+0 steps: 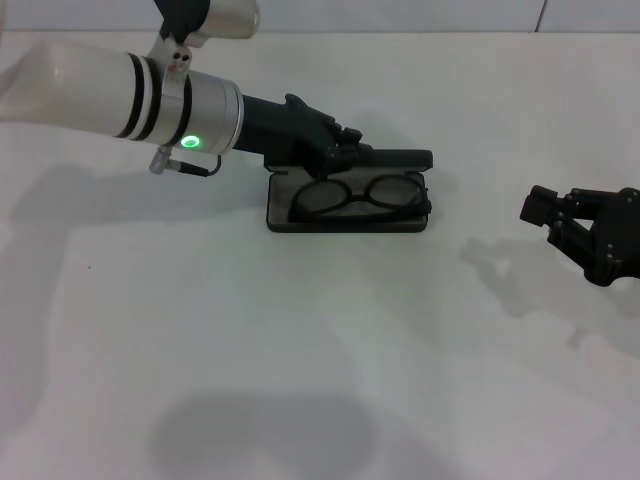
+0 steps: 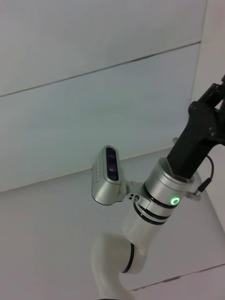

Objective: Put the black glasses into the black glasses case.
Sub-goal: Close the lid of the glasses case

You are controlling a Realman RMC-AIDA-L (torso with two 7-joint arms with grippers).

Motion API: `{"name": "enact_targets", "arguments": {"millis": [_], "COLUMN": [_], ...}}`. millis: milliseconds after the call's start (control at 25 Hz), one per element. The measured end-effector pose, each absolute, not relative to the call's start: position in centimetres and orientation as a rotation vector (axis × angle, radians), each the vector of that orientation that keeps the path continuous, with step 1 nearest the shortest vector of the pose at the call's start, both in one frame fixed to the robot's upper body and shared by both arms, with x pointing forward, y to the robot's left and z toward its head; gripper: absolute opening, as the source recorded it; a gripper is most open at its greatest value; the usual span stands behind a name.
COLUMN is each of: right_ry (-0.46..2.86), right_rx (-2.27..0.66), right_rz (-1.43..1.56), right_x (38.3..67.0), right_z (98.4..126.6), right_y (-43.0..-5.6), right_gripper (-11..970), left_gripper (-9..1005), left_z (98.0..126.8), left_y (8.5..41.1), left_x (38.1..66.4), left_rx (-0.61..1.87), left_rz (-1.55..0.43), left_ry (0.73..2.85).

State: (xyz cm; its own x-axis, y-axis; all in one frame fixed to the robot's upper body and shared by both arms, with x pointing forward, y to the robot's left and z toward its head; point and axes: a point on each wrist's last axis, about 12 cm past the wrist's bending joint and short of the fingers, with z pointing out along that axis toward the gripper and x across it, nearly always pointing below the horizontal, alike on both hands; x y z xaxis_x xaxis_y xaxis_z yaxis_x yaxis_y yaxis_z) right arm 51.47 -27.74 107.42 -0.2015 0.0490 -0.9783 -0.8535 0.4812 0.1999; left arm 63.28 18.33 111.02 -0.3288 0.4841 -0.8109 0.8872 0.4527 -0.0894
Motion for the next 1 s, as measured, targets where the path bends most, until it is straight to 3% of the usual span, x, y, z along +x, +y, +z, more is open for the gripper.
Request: {"name": "enact_targets", "arguments": {"millis": [1000], "right_ry": [1.559], "right_rx": [-0.724], "right_rz": [0.962], "right_x": [51.5], "right_z": [107.3], "right_y": [-27.7], "right_gripper": [131], "left_gripper": [243], "left_z": [109.6], "left_y": [16.8], "left_x": [60.9], "left_rx": [1.262], "left_rz": [-0.813], "left_ry": [1.968]}}
